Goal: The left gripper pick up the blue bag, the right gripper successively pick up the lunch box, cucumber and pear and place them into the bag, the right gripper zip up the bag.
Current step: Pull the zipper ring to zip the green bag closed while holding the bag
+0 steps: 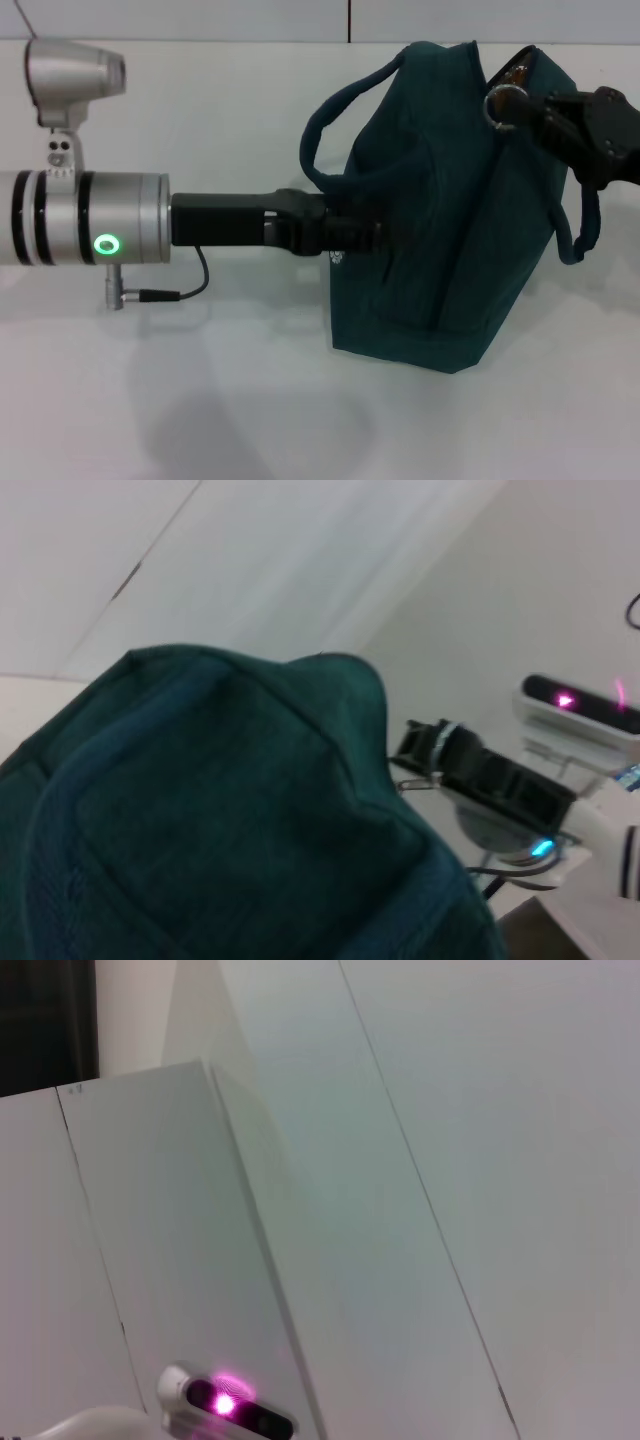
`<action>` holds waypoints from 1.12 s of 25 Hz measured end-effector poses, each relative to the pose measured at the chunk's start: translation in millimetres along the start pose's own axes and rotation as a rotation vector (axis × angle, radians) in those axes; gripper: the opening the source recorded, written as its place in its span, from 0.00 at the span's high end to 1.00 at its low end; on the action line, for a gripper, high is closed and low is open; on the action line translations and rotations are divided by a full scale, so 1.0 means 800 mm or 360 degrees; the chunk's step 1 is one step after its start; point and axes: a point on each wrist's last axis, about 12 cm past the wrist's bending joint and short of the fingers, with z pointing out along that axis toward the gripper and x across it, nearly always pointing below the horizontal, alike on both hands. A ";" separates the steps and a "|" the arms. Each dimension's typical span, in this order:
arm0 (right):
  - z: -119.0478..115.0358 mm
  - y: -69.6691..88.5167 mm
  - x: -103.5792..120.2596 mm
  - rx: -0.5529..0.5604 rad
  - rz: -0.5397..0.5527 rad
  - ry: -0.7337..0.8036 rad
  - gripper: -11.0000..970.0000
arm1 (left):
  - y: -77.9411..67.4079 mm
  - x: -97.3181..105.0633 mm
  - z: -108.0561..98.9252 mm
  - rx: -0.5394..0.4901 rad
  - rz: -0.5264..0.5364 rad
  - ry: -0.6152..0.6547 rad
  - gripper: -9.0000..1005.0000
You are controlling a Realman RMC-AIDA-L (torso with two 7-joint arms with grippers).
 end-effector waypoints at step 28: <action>-0.004 0.002 0.004 0.0017 0.0001 -0.0014 0.93 | 0.008 -0.001 0.030 -0.0087 -0.0052 -0.0010 0.22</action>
